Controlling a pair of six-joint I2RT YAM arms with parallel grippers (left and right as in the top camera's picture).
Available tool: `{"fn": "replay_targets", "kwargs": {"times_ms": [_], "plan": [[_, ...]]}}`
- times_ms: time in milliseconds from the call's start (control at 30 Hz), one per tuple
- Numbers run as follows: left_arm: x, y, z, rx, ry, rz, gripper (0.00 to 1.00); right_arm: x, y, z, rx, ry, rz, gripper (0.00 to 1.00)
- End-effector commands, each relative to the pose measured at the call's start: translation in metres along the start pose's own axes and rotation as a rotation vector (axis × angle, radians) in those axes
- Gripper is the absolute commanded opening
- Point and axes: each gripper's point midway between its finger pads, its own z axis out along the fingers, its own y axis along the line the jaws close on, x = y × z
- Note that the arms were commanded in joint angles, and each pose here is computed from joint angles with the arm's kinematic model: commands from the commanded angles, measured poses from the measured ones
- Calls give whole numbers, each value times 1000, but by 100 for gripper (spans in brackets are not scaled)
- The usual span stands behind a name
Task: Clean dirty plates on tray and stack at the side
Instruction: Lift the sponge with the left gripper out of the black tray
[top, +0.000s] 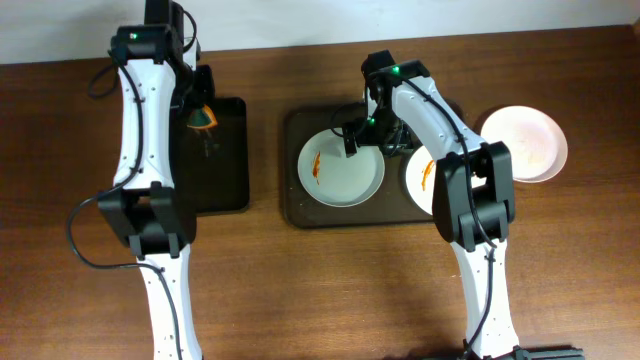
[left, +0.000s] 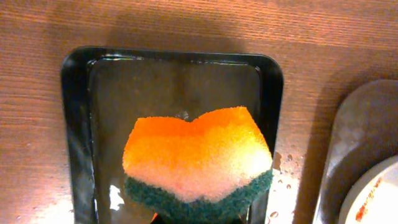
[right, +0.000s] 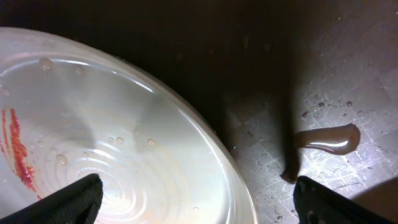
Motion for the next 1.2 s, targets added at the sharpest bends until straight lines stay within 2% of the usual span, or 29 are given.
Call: {"fn": "replay_targets", "kwargs": {"times_ms": [0,167,200,267,333,367,400,533,567,600,667,733,800,900,933,967,1033,1067,1100,1167], "plan": [[15,-6,31,67,93,-44,0,2,-2,8,16,15,3,98],[-15,-10,-66,196,-112,-61,0,2,-2,8,16,15,3,99],[-11,-2,-63,192,-91,-78,0,2,-2,8,16,15,3,98],[10,12,-9,185,57,-123,0,2,-2,8,16,15,3,98],[30,4,35,241,168,-144,0,2,-2,8,16,15,3,98],[30,4,35,242,170,-144,0,2,-2,8,16,15,3,98],[27,3,25,243,153,-141,0,2,-2,8,16,15,3,98],[-6,-5,-89,261,-108,-86,0,2,-2,8,16,15,3,98],[-5,-2,-88,245,-105,-88,0,2,-2,8,16,15,3,99],[7,0,-53,240,-9,-106,0,2,-2,8,16,15,3,98],[36,-14,17,365,188,-157,0,2,-2,8,16,15,3,98],[49,-14,37,433,255,-204,0,2,-2,8,16,15,3,98],[36,-13,11,524,211,-231,0,2,-2,8,16,15,3,98],[2,-1,-97,578,-25,-204,0,2,-2,8,16,15,3,98],[0,1,-108,569,-53,-196,0,2,-2,8,16,15,3,98],[10,13,-84,482,8,-218,0,2,-2,8,16,15,3,98],[42,8,-5,499,227,-256,0,2,-2,8,16,15,3,98],[53,8,14,508,281,-276,0,2,-2,8,16,15,3,98],[55,10,21,507,281,-262,0,2,-2,8,16,15,3,98],[50,12,3,534,257,-267,0,2,-2,8,16,15,3,98]]}}
